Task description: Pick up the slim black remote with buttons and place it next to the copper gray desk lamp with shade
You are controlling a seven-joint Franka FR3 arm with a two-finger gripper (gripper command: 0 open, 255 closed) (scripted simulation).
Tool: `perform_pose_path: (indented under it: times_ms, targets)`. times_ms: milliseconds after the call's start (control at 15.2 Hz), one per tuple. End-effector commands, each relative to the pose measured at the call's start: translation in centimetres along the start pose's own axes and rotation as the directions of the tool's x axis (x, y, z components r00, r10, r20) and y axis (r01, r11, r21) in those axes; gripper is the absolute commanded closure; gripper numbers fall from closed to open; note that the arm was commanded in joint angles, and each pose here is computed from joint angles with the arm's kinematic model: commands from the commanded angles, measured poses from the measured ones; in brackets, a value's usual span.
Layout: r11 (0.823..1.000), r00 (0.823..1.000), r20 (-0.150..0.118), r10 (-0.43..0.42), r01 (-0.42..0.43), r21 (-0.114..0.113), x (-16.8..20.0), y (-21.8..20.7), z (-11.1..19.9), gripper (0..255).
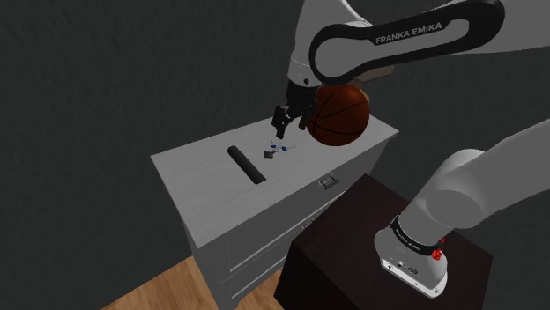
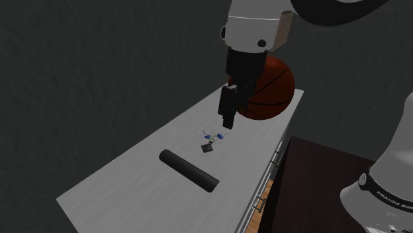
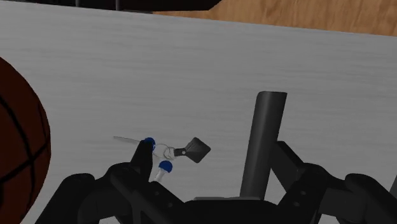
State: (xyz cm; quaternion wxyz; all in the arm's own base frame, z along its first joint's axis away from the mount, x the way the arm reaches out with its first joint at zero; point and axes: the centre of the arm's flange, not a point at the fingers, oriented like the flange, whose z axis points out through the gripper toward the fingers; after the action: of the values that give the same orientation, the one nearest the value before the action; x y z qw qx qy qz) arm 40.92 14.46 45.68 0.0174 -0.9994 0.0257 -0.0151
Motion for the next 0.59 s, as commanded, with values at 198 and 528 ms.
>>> perform_pose_path:
  times_ms: [198,528]
  targets:
    - [0.998,0.998,0.013,0.055,-0.055,0.019,2.9,-3.6,4.4,0]
    - [0.993,0.994,0.028,0.107,-0.108,0.036,5.8,-7.2,9.0,0]
